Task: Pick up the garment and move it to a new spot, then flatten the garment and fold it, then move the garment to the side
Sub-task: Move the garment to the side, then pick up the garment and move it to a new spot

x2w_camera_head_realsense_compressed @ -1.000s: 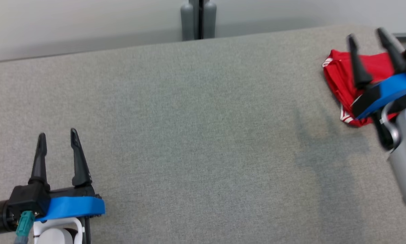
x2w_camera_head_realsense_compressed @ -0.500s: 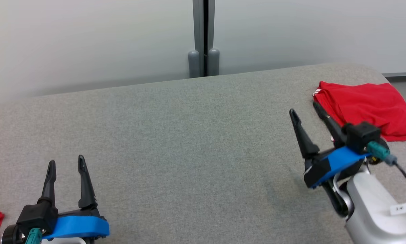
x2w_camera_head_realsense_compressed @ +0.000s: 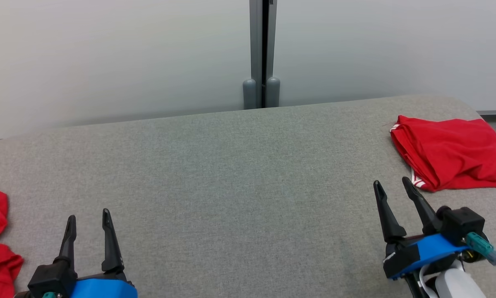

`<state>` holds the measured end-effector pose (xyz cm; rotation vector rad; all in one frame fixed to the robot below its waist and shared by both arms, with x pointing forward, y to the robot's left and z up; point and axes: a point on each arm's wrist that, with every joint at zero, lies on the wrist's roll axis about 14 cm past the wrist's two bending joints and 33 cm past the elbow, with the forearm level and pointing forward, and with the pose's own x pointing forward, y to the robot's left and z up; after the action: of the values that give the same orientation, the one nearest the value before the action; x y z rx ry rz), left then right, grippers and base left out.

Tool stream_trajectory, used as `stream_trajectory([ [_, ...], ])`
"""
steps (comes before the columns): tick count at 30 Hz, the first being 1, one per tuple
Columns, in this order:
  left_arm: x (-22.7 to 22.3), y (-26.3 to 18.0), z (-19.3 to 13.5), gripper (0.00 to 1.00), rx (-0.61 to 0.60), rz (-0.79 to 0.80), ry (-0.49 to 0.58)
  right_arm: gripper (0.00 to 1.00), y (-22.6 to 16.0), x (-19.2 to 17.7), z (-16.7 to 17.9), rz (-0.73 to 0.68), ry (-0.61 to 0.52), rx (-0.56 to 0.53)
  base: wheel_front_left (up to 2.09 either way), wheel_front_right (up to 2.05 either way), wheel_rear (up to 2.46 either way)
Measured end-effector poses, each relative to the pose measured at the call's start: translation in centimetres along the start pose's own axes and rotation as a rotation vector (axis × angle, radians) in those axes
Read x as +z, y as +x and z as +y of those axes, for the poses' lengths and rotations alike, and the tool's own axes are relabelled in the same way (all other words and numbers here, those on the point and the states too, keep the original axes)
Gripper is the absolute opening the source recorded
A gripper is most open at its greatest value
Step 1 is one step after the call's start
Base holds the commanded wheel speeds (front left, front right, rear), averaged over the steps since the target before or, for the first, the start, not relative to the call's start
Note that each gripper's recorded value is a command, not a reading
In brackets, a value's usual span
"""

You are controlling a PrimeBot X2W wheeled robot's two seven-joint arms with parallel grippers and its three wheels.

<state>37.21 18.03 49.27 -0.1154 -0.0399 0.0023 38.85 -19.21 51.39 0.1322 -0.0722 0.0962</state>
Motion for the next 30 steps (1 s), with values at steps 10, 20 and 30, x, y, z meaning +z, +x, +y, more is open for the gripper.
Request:
stream_trajectory([
  [10,-0.4,-0.6,0.5,1.0,0.014,0.014,0.002,1.0,-1.3,-0.7,0.5,0.015,0.012,-0.031,0.0,0.0,0.0],
  [20,-0.8,-0.8,1.0,1.0,0.029,0.026,0.008,1.0,-1.4,-0.8,0.8,0.025,0.016,-0.037,0.0,0.0,0.0],
  [30,-0.4,-1.2,2.2,1.0,0.063,0.015,0.016,1.0,-1.0,-1.0,1.8,0.031,0.014,-0.013,0.0,0.0,0.0],
])
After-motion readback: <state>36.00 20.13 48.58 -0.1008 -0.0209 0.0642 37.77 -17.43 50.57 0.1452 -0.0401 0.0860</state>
